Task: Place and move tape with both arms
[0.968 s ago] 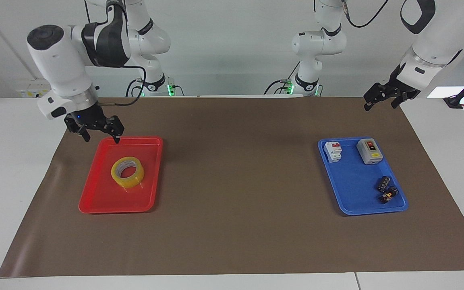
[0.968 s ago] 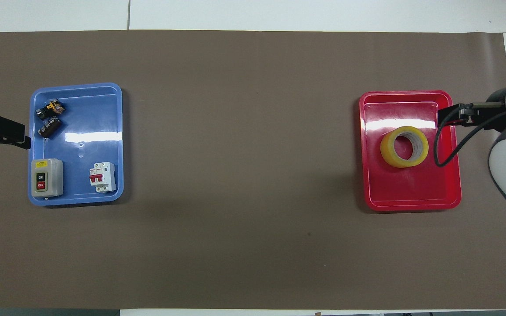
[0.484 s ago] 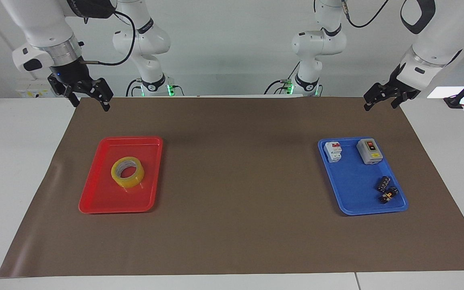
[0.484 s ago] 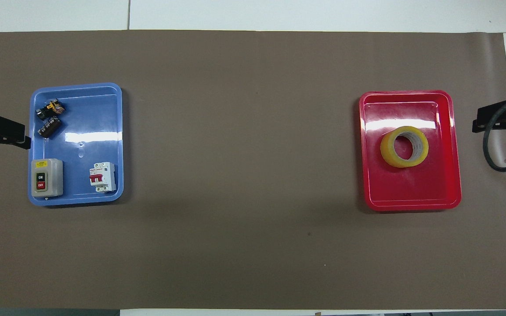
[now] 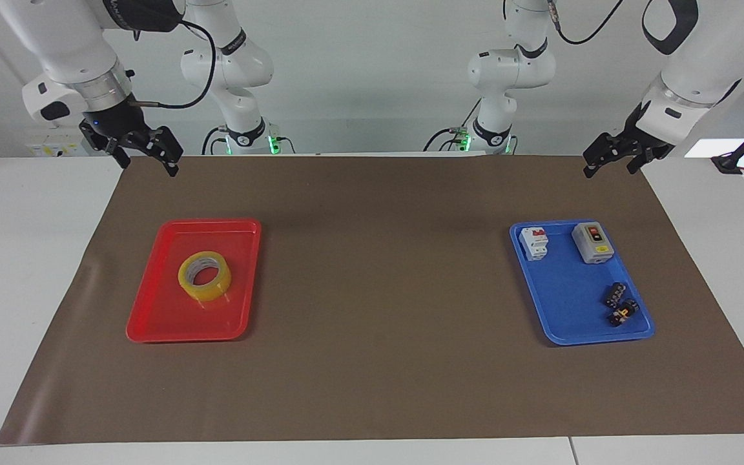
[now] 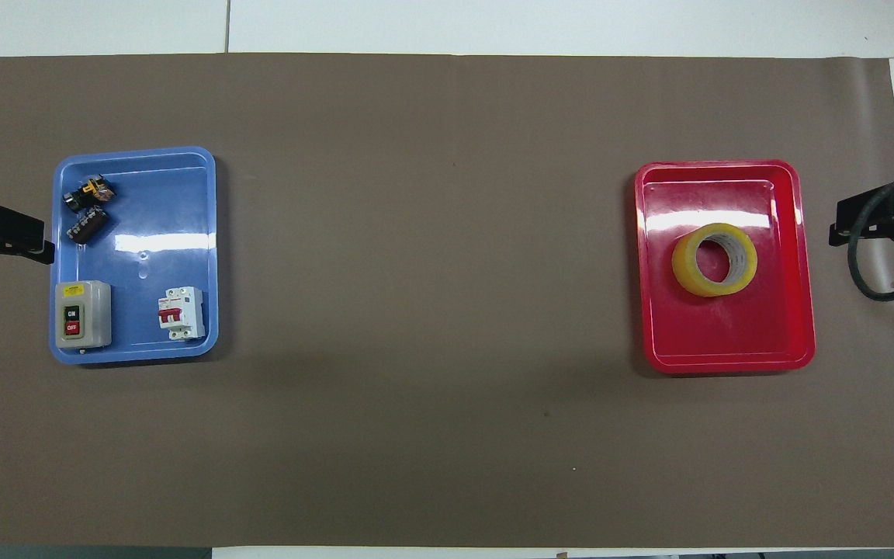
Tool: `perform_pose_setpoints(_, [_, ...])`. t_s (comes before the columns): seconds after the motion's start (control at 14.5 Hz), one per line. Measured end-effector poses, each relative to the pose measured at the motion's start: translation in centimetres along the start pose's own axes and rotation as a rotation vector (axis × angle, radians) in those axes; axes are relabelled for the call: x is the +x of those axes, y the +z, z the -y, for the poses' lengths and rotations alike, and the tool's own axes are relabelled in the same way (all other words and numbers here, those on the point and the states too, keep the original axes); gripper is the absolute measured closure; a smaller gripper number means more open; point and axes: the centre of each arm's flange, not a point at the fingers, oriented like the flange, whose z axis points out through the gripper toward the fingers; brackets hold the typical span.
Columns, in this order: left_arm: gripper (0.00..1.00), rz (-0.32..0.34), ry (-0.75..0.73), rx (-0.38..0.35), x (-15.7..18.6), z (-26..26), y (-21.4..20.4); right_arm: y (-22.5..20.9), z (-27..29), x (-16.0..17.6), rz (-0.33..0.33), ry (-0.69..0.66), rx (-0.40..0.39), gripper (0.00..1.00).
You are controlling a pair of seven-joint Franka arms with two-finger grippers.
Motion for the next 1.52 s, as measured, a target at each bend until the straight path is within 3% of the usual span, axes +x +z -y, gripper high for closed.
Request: perform_pose_setpoints(1.52, [0.0, 0.0, 0.0, 0.0, 0.0, 0.0, 0.0, 0.1, 1.0, 0.0, -0.001, -0.017, -0.001, 0.0])
